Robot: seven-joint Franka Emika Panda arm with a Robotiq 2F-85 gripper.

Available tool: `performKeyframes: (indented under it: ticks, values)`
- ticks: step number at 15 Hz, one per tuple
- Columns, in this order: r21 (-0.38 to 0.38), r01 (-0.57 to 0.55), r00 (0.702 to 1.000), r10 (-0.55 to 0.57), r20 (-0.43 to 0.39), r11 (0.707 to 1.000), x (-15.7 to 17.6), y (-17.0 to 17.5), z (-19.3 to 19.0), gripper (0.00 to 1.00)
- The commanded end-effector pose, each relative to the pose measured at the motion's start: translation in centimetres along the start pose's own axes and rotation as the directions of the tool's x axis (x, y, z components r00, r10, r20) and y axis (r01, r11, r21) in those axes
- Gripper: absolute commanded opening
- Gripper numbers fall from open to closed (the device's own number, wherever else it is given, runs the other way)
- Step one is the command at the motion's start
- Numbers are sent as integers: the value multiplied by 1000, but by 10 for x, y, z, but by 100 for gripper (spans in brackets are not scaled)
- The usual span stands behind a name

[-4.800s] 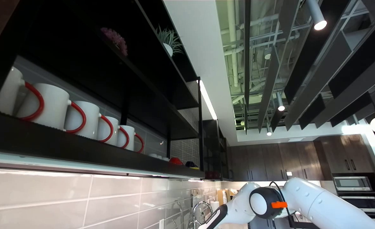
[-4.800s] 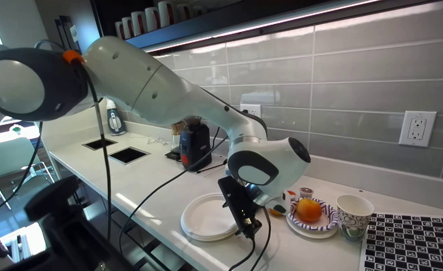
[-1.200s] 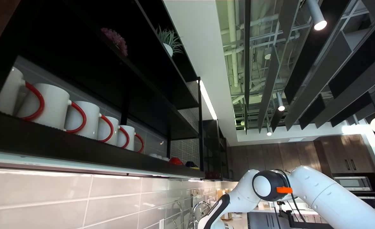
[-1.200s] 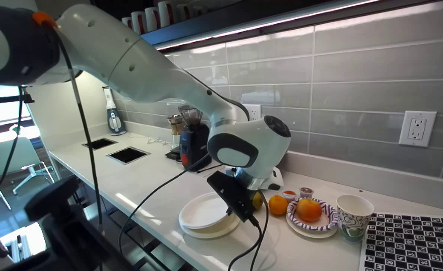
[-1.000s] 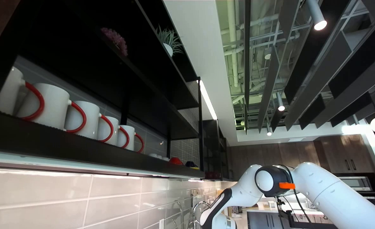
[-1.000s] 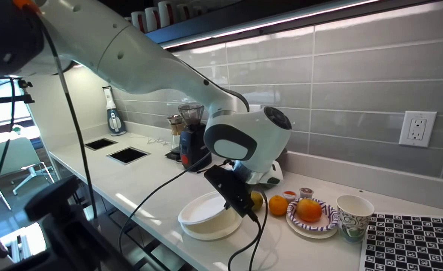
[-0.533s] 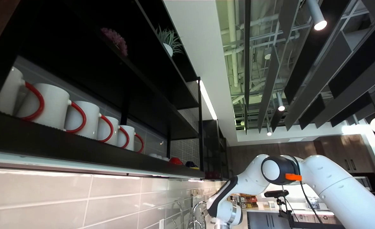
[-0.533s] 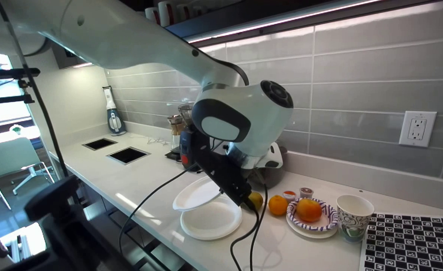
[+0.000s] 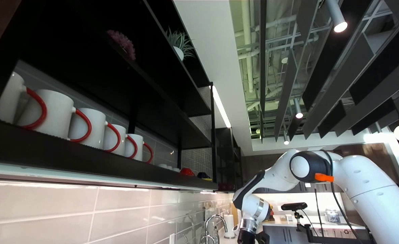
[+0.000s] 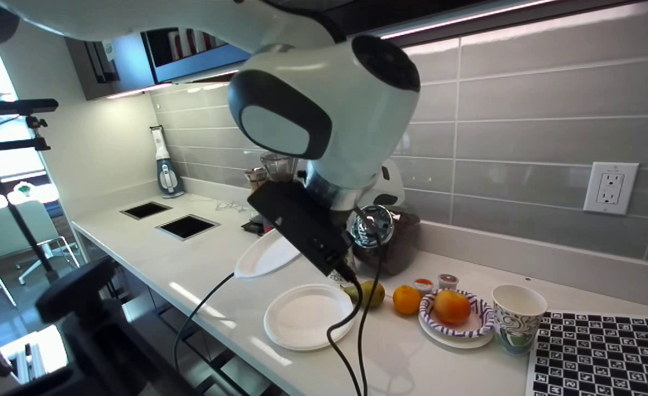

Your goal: Put the white plates on the counter then unstack them.

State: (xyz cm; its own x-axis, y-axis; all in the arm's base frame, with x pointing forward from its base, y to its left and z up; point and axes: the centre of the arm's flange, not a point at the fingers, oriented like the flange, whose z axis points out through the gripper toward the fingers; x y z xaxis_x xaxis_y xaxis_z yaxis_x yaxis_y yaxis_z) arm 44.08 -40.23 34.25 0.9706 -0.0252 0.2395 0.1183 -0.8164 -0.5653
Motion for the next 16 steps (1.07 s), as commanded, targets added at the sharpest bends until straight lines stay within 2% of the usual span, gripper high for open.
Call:
performKeyframes:
  ticks: [1, 3, 4, 6, 9, 10, 13, 16]
  values:
    - [100, 27, 992, -14, -128, 995, -29, -45, -46, 1]
    - [148, 71, 979, -40, -200, 986, -37, -67, -72, 1]
    - [105, 33, 992, -19, -128, 994, -19, -40, -55, 1]
    - [97, 39, 989, -24, -147, 995, -24, -47, -71, 2]
    - [111, 33, 991, -19, -129, 993, -21, -42, -58, 2]
    - [129, 31, 997, -21, -81, 991, -21, -43, -47, 1]
    - [183, 87, 996, -81, -43, 979, -23, -67, -65, 1]
    - [220, 145, 989, -134, -67, 965, -26, -94, -99, 1]
